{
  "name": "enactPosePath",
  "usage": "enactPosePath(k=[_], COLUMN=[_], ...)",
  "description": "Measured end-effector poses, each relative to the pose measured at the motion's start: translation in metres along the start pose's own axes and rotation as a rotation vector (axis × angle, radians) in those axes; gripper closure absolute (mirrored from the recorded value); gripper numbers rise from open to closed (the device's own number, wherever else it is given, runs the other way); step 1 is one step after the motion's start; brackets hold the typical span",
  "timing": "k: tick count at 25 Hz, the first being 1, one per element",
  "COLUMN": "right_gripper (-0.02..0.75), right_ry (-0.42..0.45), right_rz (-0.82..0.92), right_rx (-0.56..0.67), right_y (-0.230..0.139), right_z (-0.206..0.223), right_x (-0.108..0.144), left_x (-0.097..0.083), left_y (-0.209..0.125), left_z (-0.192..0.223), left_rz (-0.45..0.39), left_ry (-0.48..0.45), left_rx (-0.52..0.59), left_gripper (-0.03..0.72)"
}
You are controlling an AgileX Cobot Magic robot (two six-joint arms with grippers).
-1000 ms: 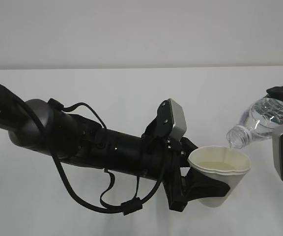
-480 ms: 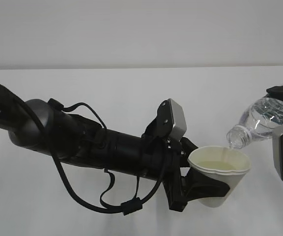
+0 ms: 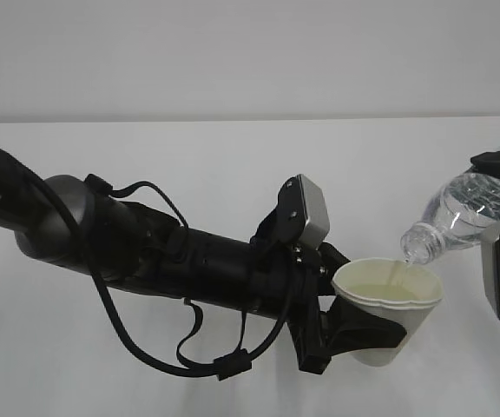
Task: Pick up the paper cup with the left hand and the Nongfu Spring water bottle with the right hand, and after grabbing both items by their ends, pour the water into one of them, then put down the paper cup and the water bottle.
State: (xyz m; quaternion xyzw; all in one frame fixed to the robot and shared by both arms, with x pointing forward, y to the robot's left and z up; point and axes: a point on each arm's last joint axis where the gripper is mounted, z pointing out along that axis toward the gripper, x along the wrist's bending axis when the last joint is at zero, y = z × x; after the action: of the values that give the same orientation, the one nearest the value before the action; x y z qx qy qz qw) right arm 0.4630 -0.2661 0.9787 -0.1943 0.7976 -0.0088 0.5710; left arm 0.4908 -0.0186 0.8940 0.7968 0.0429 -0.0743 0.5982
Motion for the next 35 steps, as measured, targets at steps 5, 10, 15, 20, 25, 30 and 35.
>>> enactPosePath(k=[5, 10, 15, 20, 25, 30, 35], right_gripper=[0.335, 0.335, 0.335, 0.335, 0.335, 0.335, 0.335], right_ry=[0.000, -0.002, -0.003, -0.005, -0.007, -0.007, -0.007], right_rz=[-0.002, -0.002, -0.004, -0.004, -0.004, -0.004, -0.004], right_rx=[0.000, 0.000, 0.000, 0.000, 0.000, 0.000, 0.000], right_y=[0.0000, 0.0000, 0.0000, 0.0000, 0.0000, 0.0000, 0.0000], right_z=[0.0000, 0.0000, 0.0000, 0.0000, 0.0000, 0.0000, 0.0000], right_x=[0.0000, -0.0002, -0.0003, -0.0004, -0.0006, -0.0006, -0.0006], left_x=[0.0000, 0.0000, -0.0001, -0.0001, -0.0001, -0.0001, -0.0001], left_y=[0.0000, 0.0000, -0.0001, -0.0001, -0.0001, -0.0001, -0.0001], left_z=[0.0000, 0.0000, 0.0000, 0.0000, 0.0000, 0.0000, 0.0000], left_rz=[0.000, 0.000, 0.001, 0.001, 0.001, 0.001, 0.001], left_ry=[0.000, 0.000, -0.001, -0.001, -0.001, -0.001, -0.001], left_rx=[0.000, 0.000, 0.001, 0.001, 0.001, 0.001, 0.001], left_gripper=[0.262, 0.262, 0.262, 0.262, 0.262, 0.262, 0.262])
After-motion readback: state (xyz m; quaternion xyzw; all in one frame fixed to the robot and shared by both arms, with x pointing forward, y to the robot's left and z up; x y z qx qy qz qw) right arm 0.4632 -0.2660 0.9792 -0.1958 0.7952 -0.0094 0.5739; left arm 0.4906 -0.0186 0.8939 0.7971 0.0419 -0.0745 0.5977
